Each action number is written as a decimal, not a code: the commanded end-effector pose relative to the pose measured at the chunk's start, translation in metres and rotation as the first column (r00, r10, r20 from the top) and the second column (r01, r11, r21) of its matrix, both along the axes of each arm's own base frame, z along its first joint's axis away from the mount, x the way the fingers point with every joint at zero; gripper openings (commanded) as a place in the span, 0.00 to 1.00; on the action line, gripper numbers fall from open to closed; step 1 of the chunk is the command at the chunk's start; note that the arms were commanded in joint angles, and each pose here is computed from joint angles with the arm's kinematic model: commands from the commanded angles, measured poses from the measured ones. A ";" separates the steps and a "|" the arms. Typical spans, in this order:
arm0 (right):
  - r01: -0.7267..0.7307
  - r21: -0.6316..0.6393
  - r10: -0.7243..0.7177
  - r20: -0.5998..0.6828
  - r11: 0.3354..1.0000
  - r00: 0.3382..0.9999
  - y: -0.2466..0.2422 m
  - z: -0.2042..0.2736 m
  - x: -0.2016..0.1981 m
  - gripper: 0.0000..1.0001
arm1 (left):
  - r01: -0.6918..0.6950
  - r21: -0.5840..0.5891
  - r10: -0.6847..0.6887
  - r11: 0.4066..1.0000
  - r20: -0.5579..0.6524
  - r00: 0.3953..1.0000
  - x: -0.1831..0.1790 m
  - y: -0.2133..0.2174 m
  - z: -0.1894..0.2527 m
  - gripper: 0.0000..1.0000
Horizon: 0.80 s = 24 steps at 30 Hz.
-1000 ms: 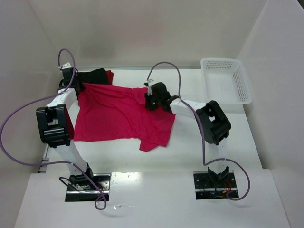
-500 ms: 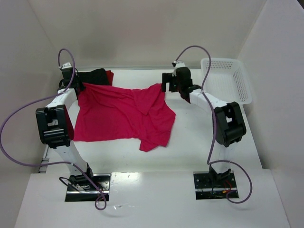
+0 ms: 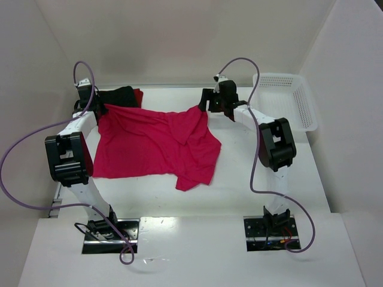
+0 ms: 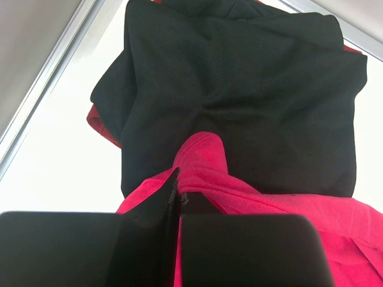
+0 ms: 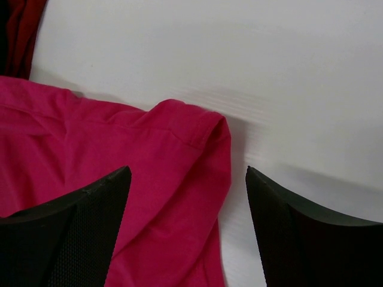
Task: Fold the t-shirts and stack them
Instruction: Flatten out the tshirt
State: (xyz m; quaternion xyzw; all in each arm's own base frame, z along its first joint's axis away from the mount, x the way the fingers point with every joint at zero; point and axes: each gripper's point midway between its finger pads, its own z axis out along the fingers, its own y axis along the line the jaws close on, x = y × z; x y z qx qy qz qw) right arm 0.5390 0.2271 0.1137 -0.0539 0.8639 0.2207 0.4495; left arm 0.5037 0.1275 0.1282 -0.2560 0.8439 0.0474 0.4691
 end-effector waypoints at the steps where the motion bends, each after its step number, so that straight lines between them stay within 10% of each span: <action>1: -0.003 0.086 0.005 -0.028 0.996 1.000 0.012 0.006 0.005 0.82 | 0.018 0.027 -0.020 0.999 0.080 0.997 0.007 0.003 0.032 0.00; 24: -0.045 0.125 0.060 -0.121 0.991 0.991 0.048 -0.035 0.010 0.73 | -0.001 0.027 -0.001 1.000 0.080 0.997 0.004 0.013 0.030 0.00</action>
